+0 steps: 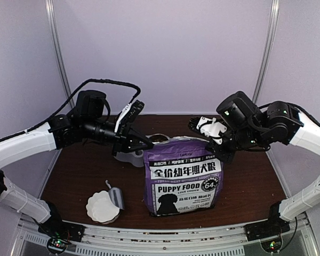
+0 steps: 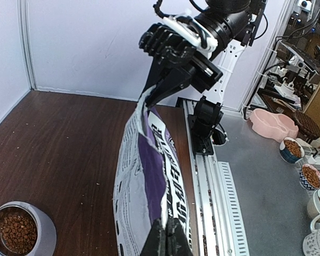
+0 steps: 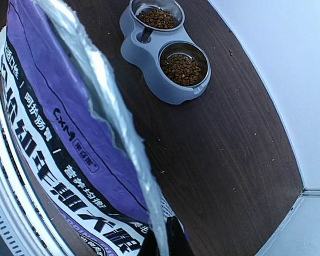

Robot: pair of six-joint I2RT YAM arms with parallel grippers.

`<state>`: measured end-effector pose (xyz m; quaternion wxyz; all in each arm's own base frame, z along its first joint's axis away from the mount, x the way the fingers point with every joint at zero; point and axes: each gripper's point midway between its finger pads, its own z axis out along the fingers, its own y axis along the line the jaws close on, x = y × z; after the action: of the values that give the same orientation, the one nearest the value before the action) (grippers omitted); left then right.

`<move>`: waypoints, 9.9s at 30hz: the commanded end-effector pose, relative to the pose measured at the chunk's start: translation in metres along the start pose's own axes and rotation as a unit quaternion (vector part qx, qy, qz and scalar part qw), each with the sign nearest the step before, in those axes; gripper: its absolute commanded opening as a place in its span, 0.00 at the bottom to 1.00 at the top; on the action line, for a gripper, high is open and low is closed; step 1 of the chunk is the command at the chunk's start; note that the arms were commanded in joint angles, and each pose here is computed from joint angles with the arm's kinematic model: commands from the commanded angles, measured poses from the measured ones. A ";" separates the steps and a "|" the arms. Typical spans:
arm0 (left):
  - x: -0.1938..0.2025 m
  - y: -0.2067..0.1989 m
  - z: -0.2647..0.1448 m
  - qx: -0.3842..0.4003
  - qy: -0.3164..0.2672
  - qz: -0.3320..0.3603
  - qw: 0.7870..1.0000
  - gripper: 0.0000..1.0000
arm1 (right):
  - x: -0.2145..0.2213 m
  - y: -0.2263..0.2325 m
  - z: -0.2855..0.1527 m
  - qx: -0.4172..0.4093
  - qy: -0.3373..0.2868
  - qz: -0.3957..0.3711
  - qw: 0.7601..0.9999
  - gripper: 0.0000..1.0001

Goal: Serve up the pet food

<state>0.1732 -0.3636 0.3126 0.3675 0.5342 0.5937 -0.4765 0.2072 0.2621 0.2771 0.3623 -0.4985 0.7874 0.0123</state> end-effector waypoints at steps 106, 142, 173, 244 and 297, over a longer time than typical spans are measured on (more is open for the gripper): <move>-0.022 0.004 -0.039 -0.013 -0.021 0.020 1.000 0.00 | 0.000 -0.031 -0.033 -0.039 -0.194 0.133 0.971 0.77; -0.025 0.009 -0.047 -0.034 -0.022 0.025 0.999 0.00 | -0.015 -0.018 -0.018 -0.160 -0.285 0.154 0.932 0.00; -0.016 0.023 0.042 -0.081 0.223 0.035 0.971 0.55 | -0.020 -0.006 -0.044 -0.190 -0.308 0.121 0.924 0.00; -0.073 0.117 -0.061 -0.309 -0.066 -0.059 0.947 0.77 | 0.095 -0.200 -0.055 0.282 -0.192 0.438 0.831 0.00; 0.224 0.173 -0.389 -0.845 -0.073 -0.093 0.521 0.98 | 0.234 -0.189 -0.009 0.478 -0.295 0.398 0.725 1.00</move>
<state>0.3132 0.0617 0.1336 0.5758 -0.1110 0.7938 0.1612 0.2907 -0.0092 0.1954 0.6940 0.1099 0.7093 -0.0573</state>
